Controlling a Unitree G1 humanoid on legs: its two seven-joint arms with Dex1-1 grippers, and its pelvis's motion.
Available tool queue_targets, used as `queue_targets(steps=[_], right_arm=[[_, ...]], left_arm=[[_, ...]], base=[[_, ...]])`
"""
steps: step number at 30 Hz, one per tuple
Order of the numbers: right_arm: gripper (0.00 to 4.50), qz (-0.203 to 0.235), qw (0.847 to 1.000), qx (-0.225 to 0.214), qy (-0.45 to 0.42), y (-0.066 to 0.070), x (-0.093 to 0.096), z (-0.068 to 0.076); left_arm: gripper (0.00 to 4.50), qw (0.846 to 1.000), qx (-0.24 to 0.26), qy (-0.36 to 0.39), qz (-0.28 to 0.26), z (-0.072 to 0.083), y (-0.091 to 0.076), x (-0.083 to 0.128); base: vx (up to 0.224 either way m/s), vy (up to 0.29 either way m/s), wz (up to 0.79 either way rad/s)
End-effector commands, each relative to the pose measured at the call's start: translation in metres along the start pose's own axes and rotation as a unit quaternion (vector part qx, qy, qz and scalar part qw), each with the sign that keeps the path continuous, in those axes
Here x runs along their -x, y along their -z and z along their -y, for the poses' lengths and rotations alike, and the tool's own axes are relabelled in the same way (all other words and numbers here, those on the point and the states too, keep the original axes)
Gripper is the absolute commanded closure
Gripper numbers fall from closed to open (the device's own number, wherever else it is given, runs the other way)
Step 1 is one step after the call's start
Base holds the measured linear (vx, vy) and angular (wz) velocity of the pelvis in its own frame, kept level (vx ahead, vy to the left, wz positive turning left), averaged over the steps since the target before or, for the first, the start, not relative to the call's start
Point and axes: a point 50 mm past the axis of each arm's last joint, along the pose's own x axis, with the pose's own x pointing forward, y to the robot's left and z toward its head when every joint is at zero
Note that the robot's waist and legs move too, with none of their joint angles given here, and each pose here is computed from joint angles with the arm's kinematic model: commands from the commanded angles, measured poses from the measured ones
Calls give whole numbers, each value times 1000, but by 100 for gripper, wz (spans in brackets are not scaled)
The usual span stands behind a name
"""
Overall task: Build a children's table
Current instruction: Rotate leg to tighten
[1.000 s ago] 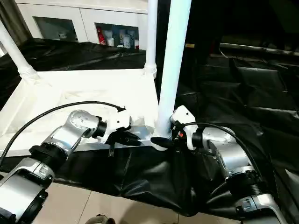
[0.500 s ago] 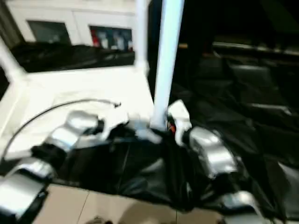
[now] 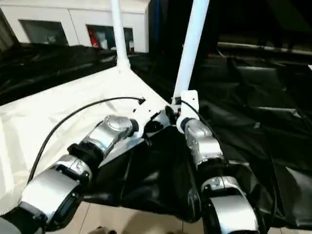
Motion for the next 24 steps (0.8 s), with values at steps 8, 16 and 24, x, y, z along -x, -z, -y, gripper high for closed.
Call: queue_targets(steps=[8,16,24], right_arm=[[33,13,990,65,-123,-9,14,10],[33,-18,946,155,-284,-4,54,28],[33,-37,916,185,-354,-3,67,21]], left_arm=[[450,999,-45,17,2,-15,5,14],[450,983,-121,141,11,-17,15,37],[450,954,-148,263,1,-9,22,54]], base=[[0,0,0],[0,0,0],[0,0,0]])
